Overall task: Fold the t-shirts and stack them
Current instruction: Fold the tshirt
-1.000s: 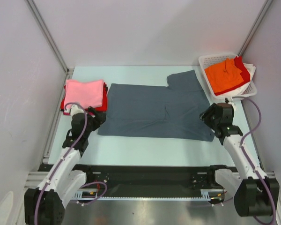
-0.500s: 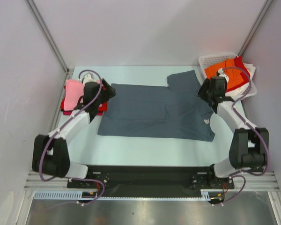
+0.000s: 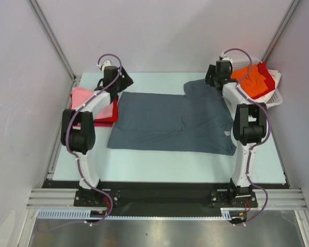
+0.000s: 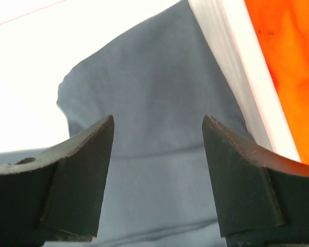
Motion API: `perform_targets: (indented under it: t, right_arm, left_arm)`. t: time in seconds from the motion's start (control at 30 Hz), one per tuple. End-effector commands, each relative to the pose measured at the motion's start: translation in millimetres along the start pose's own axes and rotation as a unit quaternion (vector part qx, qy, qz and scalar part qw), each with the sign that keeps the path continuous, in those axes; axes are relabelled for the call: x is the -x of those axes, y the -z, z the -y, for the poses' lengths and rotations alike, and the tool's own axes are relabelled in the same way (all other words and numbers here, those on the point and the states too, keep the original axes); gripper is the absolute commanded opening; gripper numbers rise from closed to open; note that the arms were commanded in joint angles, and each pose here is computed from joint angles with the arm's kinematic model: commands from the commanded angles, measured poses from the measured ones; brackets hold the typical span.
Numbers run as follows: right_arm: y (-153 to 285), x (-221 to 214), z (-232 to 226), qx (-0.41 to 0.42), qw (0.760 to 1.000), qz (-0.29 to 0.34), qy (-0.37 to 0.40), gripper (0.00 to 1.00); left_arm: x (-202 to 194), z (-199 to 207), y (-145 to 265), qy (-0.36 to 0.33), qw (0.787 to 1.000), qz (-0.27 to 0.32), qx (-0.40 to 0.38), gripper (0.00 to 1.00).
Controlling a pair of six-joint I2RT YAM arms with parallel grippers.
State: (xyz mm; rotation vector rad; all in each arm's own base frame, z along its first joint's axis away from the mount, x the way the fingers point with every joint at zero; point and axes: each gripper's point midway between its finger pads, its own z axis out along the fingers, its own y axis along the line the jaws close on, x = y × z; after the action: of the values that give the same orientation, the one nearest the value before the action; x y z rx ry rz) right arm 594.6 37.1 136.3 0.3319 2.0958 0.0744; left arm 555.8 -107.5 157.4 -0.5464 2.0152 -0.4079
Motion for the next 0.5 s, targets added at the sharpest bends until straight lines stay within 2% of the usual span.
perform_targets:
  t: [0.0, 0.03, 0.07, 0.1, 0.17, 0.2, 0.27, 0.3, 0.47]
  right_arm:
    - [-21, 24, 3, -0.024, 0.999, 0.021, 0.023, 0.74]
    - [-26, 28, 5, -0.031, 0.999, 0.022, 0.024, 0.75]
    - [-46, 10, 10, -0.041, 0.999, 0.004, 0.031, 0.76]
    - [-47, 32, 5, -0.038, 0.999, 0.021, 0.03, 0.76]
    - [-62, 29, 9, -0.05, 0.998, 0.016, 0.035, 0.76]
    - [-79, 10, 14, -0.06, 0.997, -0.005, 0.041, 0.76]
    - [-86, 30, 10, -0.056, 0.997, 0.017, 0.04, 0.76]
    - [-98, 15, 12, -0.058, 0.997, 0.006, 0.044, 0.76]
    - [-116, 7, 11, -0.045, 0.998, 0.01, 0.036, 0.77]
  left_arm:
    - [9, 5, -21, -0.013, 1.0, -0.002, 0.005, 0.83]
    - [7, 4, -27, -0.014, 1.0, -0.005, 0.008, 0.83]
    - [-6, -4, -40, -0.016, 1.0, -0.019, 0.019, 0.83]
    - [-1, -1, -44, -0.015, 1.0, -0.017, 0.018, 0.84]
    - [-15, -9, -59, -0.015, 0.999, -0.031, 0.031, 0.84]
    - [-12, -8, -62, -0.011, 0.999, -0.03, 0.033, 0.84]
    - [-18, -13, -71, -0.007, 0.998, -0.037, 0.041, 0.83]
    - [-24, -17, -78, -0.001, 0.998, -0.043, 0.05, 0.83]
    - [-34, -27, -92, 0.008, 0.996, -0.056, 0.072, 0.8]
